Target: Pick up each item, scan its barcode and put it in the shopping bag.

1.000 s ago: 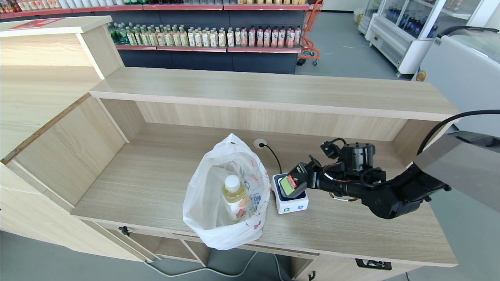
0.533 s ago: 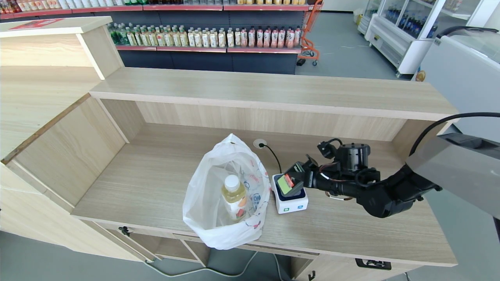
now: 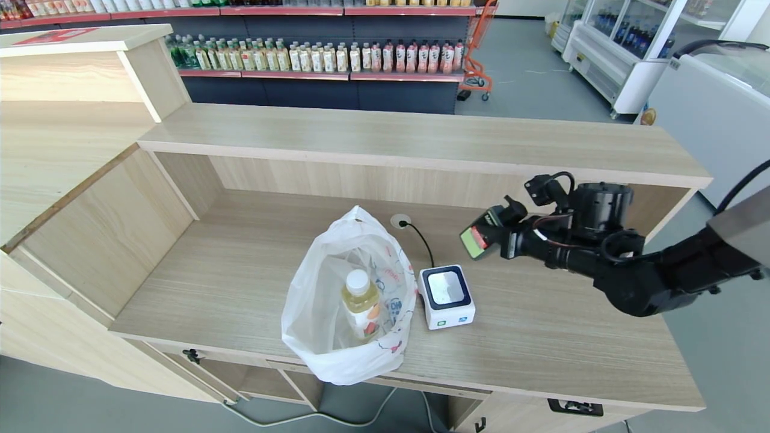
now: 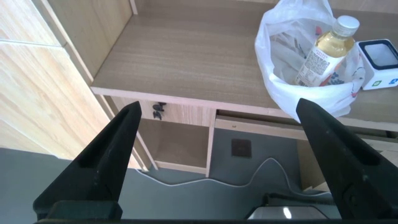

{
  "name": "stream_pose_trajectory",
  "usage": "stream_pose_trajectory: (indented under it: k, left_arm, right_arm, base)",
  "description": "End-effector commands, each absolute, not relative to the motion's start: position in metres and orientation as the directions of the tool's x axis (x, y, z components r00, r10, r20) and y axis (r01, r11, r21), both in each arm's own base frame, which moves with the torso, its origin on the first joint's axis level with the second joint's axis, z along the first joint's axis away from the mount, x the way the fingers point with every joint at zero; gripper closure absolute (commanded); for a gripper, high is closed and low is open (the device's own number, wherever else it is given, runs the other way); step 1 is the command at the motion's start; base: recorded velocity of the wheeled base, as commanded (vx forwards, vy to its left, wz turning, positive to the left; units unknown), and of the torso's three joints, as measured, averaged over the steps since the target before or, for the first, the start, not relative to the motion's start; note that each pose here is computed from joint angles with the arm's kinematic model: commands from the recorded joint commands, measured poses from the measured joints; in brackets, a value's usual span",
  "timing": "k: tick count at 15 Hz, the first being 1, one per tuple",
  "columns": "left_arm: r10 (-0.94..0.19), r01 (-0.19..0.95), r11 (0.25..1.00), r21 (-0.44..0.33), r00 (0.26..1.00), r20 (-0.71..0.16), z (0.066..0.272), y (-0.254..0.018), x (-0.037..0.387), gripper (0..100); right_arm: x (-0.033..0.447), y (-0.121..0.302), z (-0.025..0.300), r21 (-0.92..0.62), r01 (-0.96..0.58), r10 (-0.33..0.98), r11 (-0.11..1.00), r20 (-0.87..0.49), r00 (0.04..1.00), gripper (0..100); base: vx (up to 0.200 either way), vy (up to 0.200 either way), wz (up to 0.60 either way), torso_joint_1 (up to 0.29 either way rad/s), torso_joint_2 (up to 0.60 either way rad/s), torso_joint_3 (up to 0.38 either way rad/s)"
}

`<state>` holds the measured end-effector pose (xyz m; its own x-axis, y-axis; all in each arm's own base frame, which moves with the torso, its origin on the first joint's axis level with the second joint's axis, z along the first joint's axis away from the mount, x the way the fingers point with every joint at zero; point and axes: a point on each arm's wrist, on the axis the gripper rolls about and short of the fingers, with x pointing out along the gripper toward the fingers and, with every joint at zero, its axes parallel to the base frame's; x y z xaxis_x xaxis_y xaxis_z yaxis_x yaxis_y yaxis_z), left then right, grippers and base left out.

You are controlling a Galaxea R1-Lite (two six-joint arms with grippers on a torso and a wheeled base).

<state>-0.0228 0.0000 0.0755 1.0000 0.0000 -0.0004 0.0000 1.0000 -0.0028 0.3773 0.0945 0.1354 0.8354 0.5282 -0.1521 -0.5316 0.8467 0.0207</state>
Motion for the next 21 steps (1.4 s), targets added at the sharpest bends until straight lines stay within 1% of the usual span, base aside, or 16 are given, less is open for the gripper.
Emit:
stream_pose_trajectory:
  k: [1,2,5,8,9,13,14,17,18,19,21]
  left_arm:
    - [0.000,0.000,1.000,-0.003,1.000,0.000,0.075,0.000,-0.023,0]
    - [0.000,0.000,1.000,-0.003,1.000,0.000,0.075,0.000,-0.023,0]
    - [0.000,0.000,1.000,-0.002,1.000,0.002,0.076,0.000,-0.023,0]
    - [0.000,0.000,1.000,-0.002,1.000,0.000,0.075,0.000,-0.023,0]
    - [0.000,0.000,1.000,-0.002,1.000,0.000,0.075,0.000,-0.023,0]
    - [0.000,0.000,1.000,0.000,1.000,0.000,0.075,0.000,-0.023,0]
    - [-0.002,0.002,1.000,0.000,1.000,0.000,0.075,0.000,-0.023,0]
    - [0.000,0.000,1.000,-0.002,1.000,0.000,0.075,0.000,-0.023,0]
    - [0.000,0.000,1.000,-0.003,1.000,0.002,0.076,0.000,-0.023,0]
    - [0.000,0.000,1.000,-0.003,1.000,0.002,0.076,0.000,-0.023,0]
    - [0.000,0.000,1.000,-0.003,1.000,0.000,0.075,0.000,-0.023,0]
  right_arm:
    - [0.347,0.052,0.160,-0.195,-0.357,0.339,0.914,-0.121,0.933,100]
    - [0.332,0.049,0.163,-0.212,-0.323,0.304,0.922,-0.116,0.946,100]
    - [0.289,0.045,0.162,-0.158,-0.330,0.311,0.931,-0.132,0.941,100]
    - [0.272,0.042,0.156,-0.139,-0.352,0.329,0.926,-0.162,0.930,100]
    - [0.271,0.042,0.157,-0.137,-0.365,0.344,0.921,-0.155,0.926,100]
    - [0.288,0.050,0.174,-0.138,-0.374,0.363,0.917,-0.093,0.927,100]
    - [0.297,0.062,0.181,-0.081,-0.401,0.396,0.912,-0.067,0.916,100]
    - [0.311,0.086,0.185,0.018,-0.456,0.455,0.890,-0.108,0.884,100]
    - [0.318,0.099,0.185,0.044,-0.482,0.484,0.875,-0.134,0.865,100]
    - [0.318,0.099,0.185,0.044,-0.482,0.484,0.875,-0.134,0.865,100]
    - [0.332,0.127,0.168,0.042,-0.535,0.533,0.844,-0.177,0.827,100]
  base:
    - [0.000,0.000,0.00,0.000,0.00,0.000]
    - [0.000,0.000,0.00,0.000,0.00,0.000]
    - [0.000,0.000,0.00,0.000,0.00,0.000]
    - [0.000,0.000,0.00,0.000,0.00,0.000]
    - [0.000,0.200,0.00,0.002,0.01,0.007]
    - [0.000,0.200,0.00,0.006,0.00,0.003]
    - [0.000,0.200,0.00,0.002,0.00,-0.002]
    - [0.000,0.200,0.00,-0.001,0.00,0.004]
    - [0.000,0.000,0.00,0.000,0.00,0.000]
    - [0.000,0.000,0.00,0.000,0.00,0.000]
    - [0.000,0.000,0.00,0.000,0.00,0.000]
